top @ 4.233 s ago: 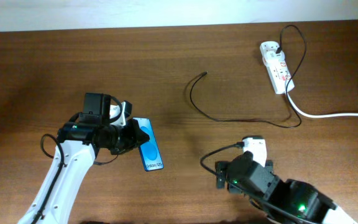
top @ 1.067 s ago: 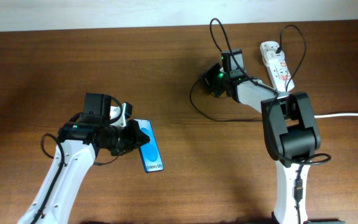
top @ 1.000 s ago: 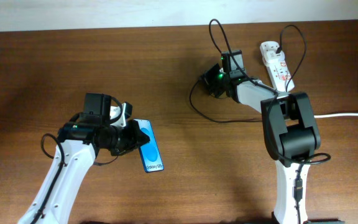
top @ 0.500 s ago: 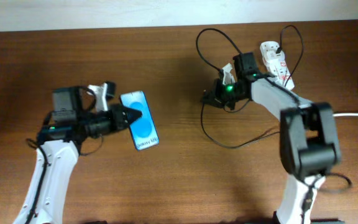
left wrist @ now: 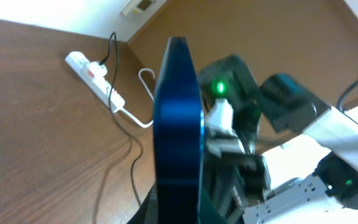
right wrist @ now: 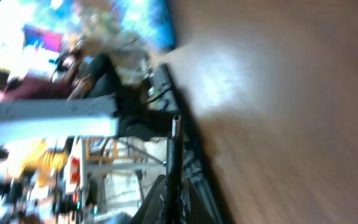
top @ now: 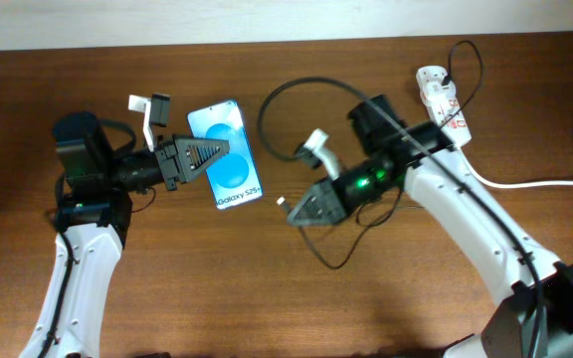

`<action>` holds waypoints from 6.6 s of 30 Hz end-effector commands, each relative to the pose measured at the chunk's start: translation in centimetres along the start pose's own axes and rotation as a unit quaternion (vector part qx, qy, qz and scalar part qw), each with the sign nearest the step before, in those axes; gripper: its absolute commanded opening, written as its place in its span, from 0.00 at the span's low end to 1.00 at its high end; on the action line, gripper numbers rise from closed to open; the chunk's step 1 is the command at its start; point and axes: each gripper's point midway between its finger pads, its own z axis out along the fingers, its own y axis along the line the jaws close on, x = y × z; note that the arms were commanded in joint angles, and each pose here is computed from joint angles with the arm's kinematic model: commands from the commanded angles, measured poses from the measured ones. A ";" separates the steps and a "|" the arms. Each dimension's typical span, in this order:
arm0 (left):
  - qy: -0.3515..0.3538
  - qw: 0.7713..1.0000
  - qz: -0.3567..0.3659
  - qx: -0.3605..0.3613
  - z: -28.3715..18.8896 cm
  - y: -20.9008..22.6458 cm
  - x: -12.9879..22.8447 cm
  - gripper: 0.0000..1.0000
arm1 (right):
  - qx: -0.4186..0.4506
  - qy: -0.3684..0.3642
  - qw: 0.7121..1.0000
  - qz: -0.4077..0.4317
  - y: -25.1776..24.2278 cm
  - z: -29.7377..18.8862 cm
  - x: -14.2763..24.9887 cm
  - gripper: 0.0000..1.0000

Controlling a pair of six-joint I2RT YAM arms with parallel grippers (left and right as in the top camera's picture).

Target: Plug charger to phone and switch on socket

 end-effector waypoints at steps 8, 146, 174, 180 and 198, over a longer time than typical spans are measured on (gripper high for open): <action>-0.111 0.986 -0.103 -0.070 -4.0 1.9 -5.1 0.00 | -0.207 -0.035 0.965 -0.158 8.6 0.5 -0.3 0.05; -0.074 0.991 -0.113 0.004 -3.0 -2.9 -5.2 0.00 | -0.174 -0.082 0.981 -0.022 2.1 1.7 -11.0 0.04; -0.075 0.990 -0.119 0.001 -3.0 -2.7 -5.2 0.00 | -0.121 -0.140 0.982 -0.025 1.5 2.7 -13.6 0.05; -0.075 0.989 -0.126 0.000 -3.0 -2.6 -5.1 0.00 | -0.098 -0.163 0.982 -0.006 0.7 2.7 -14.5 0.04; -0.086 0.988 -0.130 -0.006 -3.0 -2.3 -5.5 0.00 | -0.095 -0.234 0.964 0.083 0.1 0.4 -17.7 0.05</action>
